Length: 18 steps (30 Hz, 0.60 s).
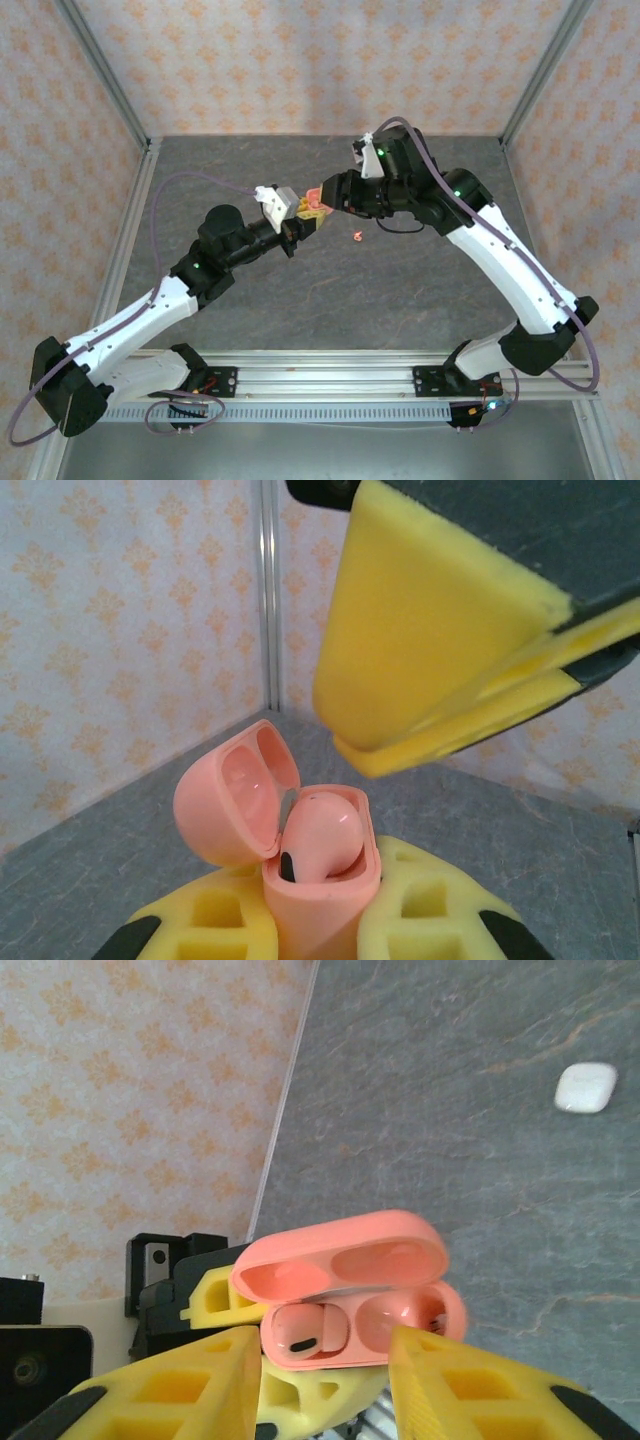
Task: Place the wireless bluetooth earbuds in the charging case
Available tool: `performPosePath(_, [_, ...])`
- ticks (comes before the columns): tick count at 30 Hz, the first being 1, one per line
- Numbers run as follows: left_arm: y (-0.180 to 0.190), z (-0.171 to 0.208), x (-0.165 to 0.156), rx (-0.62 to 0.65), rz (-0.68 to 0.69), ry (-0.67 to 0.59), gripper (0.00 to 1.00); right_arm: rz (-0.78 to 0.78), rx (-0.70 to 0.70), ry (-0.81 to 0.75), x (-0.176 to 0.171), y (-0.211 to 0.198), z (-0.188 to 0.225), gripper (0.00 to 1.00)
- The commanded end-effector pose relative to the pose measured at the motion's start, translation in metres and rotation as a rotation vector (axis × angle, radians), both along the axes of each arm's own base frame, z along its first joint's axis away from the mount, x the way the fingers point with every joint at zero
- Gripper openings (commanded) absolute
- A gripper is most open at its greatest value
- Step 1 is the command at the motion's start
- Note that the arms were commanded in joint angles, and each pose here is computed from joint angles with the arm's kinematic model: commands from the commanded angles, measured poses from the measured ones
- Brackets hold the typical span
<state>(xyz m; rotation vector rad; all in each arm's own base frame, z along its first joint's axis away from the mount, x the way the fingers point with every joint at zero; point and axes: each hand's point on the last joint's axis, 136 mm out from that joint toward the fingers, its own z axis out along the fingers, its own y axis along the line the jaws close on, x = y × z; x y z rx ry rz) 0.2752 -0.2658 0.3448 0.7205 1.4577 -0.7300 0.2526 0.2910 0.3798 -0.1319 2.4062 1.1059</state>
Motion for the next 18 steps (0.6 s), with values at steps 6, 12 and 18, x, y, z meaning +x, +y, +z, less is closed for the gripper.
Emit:
performPosePath(6, [0.009,0.003,-0.006,-0.001,0.027,-0.02,0.0,-0.13,-0.025,-0.181,0.002,-0.048,0.035,0.4])
performPosePath(12, [0.014,-0.008,-0.01,0.025,0.034,0.002,0.0,-0.21,-0.1,-0.135,0.024,-0.078,0.003,0.42])
performPosePath(18, [0.022,-0.023,-0.017,0.059,0.046,0.044,0.0,-0.243,-0.231,0.004,0.061,-0.096,-0.076,0.42])
